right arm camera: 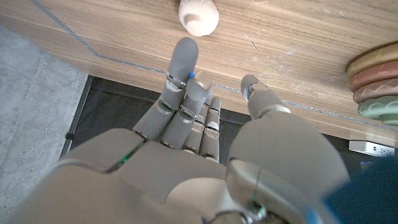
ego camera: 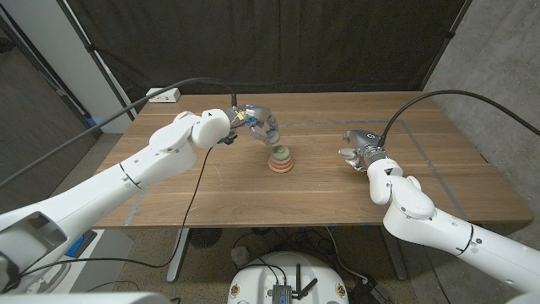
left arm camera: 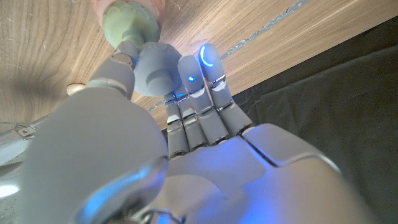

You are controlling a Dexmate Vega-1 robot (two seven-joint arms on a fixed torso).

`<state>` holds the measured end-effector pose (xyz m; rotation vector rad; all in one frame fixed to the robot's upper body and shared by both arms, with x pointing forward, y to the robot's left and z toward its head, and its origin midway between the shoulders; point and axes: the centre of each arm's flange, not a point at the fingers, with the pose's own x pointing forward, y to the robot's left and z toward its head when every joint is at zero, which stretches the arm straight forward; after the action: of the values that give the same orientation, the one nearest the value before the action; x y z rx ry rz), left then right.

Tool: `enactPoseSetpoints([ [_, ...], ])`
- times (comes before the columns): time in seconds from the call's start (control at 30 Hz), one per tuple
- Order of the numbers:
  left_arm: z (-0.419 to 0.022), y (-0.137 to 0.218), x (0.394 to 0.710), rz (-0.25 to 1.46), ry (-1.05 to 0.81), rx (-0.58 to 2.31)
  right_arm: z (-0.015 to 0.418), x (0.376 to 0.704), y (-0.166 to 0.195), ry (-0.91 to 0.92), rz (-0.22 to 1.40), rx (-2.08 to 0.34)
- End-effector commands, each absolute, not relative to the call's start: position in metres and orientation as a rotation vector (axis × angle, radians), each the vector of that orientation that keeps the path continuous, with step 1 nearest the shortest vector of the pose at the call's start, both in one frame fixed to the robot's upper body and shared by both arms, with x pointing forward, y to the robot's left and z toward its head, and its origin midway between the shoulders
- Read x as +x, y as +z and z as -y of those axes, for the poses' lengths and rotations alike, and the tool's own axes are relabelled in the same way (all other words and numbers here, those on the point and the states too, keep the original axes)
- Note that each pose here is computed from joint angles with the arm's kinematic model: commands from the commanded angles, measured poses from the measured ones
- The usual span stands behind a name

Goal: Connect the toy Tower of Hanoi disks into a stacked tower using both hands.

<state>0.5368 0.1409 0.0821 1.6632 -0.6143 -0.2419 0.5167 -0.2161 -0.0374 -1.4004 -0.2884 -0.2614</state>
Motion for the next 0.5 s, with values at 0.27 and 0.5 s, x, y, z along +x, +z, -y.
enactPoseSetpoints([
  [0.27,-0.1144,0.0837,0.5475,0.576,-0.326,1.716,0.2177,0.5185,-0.0393,-0.255,0.276,-1.401],
  [0.5,-0.1108,0.0798,0.5506,0.571,-0.339,1.722,0.2178,0.5201,-0.0384,-0.251,0.272,-1.402],
])
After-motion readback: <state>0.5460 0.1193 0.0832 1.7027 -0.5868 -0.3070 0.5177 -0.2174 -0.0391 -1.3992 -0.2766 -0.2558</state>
